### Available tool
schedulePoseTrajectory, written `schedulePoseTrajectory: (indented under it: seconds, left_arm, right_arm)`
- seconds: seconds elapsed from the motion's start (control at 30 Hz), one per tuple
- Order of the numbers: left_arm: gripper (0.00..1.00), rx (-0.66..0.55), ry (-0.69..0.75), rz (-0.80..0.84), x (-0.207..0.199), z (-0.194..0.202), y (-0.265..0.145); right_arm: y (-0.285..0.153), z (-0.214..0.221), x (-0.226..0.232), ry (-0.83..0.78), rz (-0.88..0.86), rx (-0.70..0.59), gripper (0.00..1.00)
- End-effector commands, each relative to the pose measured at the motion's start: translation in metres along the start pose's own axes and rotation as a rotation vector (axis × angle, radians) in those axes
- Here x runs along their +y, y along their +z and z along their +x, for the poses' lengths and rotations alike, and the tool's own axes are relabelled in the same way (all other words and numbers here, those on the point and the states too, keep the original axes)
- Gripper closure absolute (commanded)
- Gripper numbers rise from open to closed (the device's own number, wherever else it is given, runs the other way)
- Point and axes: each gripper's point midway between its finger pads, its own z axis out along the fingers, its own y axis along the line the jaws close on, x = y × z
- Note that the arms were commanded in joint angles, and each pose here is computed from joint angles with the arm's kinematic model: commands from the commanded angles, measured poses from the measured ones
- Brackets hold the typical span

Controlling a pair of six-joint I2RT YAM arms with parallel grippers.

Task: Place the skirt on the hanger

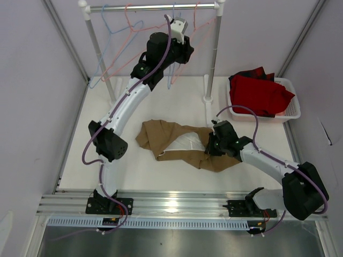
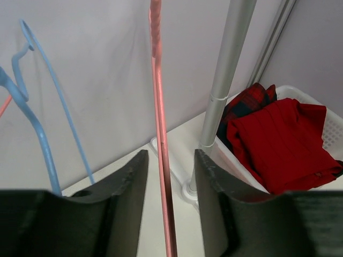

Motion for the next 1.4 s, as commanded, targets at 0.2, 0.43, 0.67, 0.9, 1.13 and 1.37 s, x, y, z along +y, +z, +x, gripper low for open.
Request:
schedulePoseTrajectory:
  seconds: [0.2, 0.43, 0.67, 0.9, 1.13, 1.37]
  left_arm:
    - [0.80, -0.072, 0.025, -0.017, 0.005, -0.024, -0.001]
    - [0.98, -0.097, 0.025, -0.018, 0.005, -0.037, -0.005]
    - [1.00, -0.135, 0.024, -0.070, 0.013, -0.057, -0.015]
    - [1.00, -0.172, 0.032, -0.076, 0.011, -0.079, -0.028]
    - [1.00, -0.150, 0.041, -0.074, 0.010, -0.074, -0.039]
    - [1.00, -0.171, 0.045, -0.074, 0.008, -0.082, -0.053]
  right_arm:
    - [0.005, -0.007, -0.001, -0.014, -0.006, -0.016, 1.00]
    - [0.007, -0.006, -0.002, -0.014, -0.006, -0.008, 1.00]
    - [0.009, -0.007, -0.002, -0.017, -0.008, -0.005, 1.00]
    - [0.011, -0.007, -0.002, -0.013, -0.010, 0.000, 1.00]
    - [0.011, -0.008, -0.001, -0.015, -0.015, -0.001, 1.00]
    - [0.010, -0.008, -0.001, -0.015, -0.016, -0.001, 1.00]
